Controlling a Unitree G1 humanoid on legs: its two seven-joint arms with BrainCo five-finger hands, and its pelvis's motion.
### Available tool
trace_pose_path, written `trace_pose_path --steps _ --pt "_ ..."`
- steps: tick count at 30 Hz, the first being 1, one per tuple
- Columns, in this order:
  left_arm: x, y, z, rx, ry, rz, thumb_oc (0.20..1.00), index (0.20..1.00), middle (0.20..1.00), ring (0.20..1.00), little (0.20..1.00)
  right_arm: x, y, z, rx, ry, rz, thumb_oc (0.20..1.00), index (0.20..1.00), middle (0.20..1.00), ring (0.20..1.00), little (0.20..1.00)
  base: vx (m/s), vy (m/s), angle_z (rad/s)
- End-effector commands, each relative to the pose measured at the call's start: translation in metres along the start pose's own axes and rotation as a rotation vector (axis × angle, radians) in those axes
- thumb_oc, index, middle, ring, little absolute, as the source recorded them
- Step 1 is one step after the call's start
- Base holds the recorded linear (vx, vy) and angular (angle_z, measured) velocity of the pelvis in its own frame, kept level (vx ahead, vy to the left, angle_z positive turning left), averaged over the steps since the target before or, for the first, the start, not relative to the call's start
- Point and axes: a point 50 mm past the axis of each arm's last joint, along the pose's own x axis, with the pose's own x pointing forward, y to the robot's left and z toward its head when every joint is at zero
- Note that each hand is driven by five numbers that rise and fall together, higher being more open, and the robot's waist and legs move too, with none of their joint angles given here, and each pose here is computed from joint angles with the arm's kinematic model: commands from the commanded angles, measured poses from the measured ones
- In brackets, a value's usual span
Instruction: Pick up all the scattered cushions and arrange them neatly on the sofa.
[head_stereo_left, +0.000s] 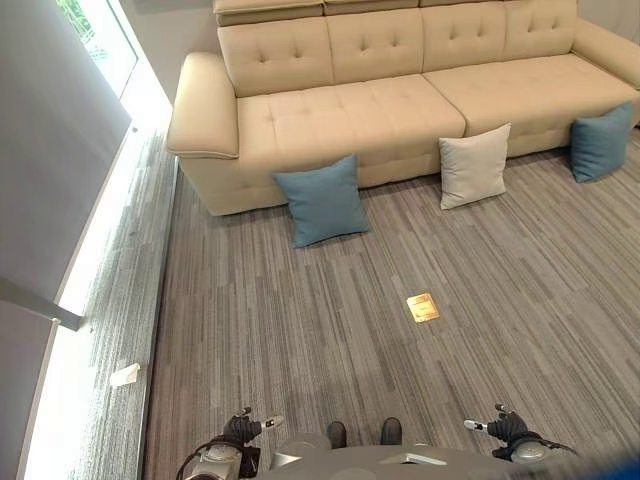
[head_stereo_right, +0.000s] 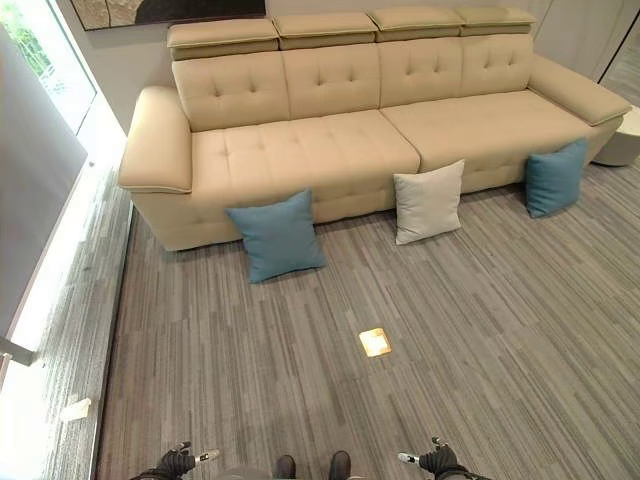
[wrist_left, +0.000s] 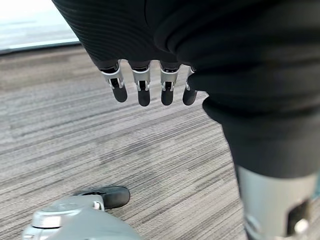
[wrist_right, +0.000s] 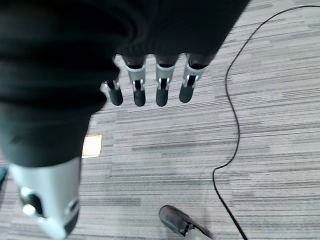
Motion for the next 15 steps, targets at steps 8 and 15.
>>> trace_pose_path --steps 8,15 --pt "0.003 0.002 0.011 0.028 -0.017 0.008 1.0 1.0 1.0 1.0 1.0 0.004 -0.011 0.015 -0.085 -0.034 -0.029 1.0 1.0 1.0 1.0 1.0 0.0 0.017 -0.01" --pt "0.003 0.009 0.007 0.031 0.001 0.025 1.0 1.0 1.0 1.0 1.0 0.006 -0.01 0.033 -0.137 -0.083 -0.019 1.0 1.0 1.0 1.0 1.0 -0.02 0.071 -0.05"
